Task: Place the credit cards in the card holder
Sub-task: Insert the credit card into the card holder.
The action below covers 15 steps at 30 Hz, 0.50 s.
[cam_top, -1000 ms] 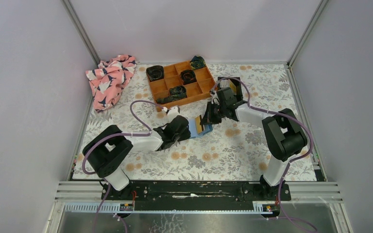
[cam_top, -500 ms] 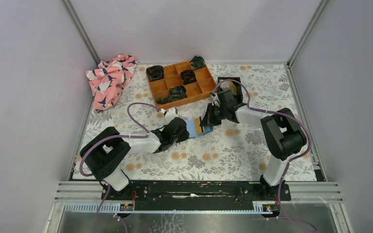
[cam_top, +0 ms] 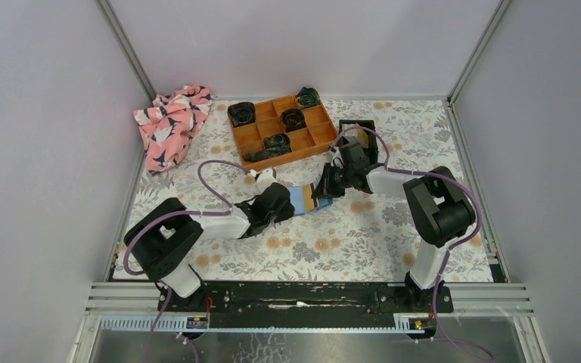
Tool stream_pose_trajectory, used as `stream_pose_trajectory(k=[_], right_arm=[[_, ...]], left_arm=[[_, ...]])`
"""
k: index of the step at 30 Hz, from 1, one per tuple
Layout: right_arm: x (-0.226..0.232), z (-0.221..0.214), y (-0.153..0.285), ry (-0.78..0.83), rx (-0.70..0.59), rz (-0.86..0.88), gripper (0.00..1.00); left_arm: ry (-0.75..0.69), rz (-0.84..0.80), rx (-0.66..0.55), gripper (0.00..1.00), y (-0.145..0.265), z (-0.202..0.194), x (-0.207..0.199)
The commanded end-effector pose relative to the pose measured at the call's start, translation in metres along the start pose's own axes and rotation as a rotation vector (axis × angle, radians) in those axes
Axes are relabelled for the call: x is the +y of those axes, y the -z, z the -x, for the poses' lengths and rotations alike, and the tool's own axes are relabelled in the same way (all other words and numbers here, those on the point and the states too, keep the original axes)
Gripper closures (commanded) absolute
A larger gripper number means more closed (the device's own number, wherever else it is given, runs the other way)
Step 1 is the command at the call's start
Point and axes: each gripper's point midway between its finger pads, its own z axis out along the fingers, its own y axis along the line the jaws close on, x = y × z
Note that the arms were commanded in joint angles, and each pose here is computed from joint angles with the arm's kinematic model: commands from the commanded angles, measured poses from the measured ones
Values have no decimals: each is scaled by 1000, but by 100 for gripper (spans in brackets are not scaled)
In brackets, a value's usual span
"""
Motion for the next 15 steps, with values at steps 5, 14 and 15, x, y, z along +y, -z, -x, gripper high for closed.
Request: stream_pose_trajectory(k=[5,14,15], right_arm=[[-18,-10,-12,-15,20,-33,100],[-25,-16,-17,-35,38,-40,100],[-26,-17,-17,-36,40,-41,100]], left_arm=[[-55,154,63,73,0,-19,43],[-70,204,75,74,1,-22,54],[-73,209,76,74,2,-22,55]])
